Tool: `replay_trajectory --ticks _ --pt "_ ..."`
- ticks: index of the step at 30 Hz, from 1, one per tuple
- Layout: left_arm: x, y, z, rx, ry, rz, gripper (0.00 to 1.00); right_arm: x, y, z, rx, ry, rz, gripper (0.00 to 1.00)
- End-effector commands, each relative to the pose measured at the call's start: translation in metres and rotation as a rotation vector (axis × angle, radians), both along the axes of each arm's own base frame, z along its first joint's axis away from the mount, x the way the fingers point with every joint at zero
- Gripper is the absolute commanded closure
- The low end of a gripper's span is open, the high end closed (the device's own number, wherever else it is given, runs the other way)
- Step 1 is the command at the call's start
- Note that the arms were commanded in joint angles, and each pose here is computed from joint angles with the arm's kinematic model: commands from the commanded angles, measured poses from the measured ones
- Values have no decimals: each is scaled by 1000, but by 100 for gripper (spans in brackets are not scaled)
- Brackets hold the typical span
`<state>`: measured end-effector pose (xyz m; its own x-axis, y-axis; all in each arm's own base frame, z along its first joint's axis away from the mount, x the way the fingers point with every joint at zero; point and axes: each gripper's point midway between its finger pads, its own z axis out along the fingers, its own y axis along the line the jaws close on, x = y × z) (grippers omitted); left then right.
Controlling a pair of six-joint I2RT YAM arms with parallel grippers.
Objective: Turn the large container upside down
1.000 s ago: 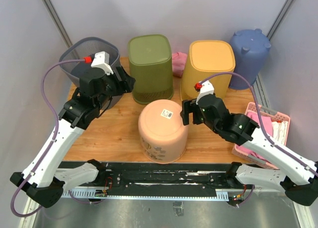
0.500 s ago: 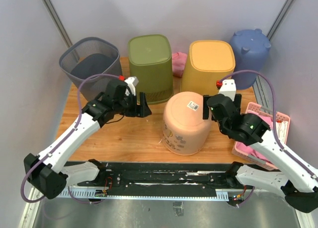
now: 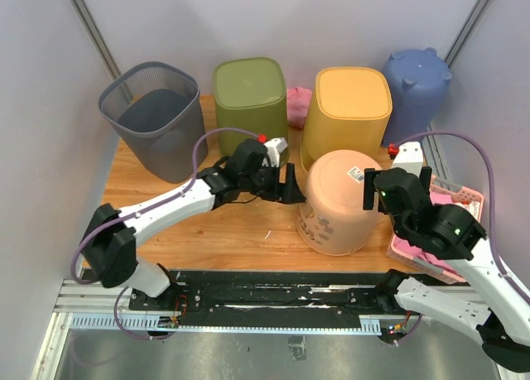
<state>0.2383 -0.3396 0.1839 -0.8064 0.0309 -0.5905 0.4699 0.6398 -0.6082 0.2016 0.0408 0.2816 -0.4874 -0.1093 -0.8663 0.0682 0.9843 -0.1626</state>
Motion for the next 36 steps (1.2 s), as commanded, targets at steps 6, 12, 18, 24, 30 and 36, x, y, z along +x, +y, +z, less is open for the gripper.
replay_trajectory --ticks 6,12,18,24,30,36 --pt "34 28 66 190 -238 121 10 -2 -5 25 66 -96 20 16" --pt "78 148 135 287 -353 453 1 6 6 27 83 -134 63 16" --pt "105 258 177 319 -361 852 1 12 18 28 100 -145 104 16" --pt "114 337 192 386 -326 1119 1 13 20 27 88 -148 117 16" --pt "107 421 164 311 -233 1348 4 16 22 22 67 -140 130 15" --pt "123 421 134 243 -187 1346 13 18 26 20 53 -130 148 15"
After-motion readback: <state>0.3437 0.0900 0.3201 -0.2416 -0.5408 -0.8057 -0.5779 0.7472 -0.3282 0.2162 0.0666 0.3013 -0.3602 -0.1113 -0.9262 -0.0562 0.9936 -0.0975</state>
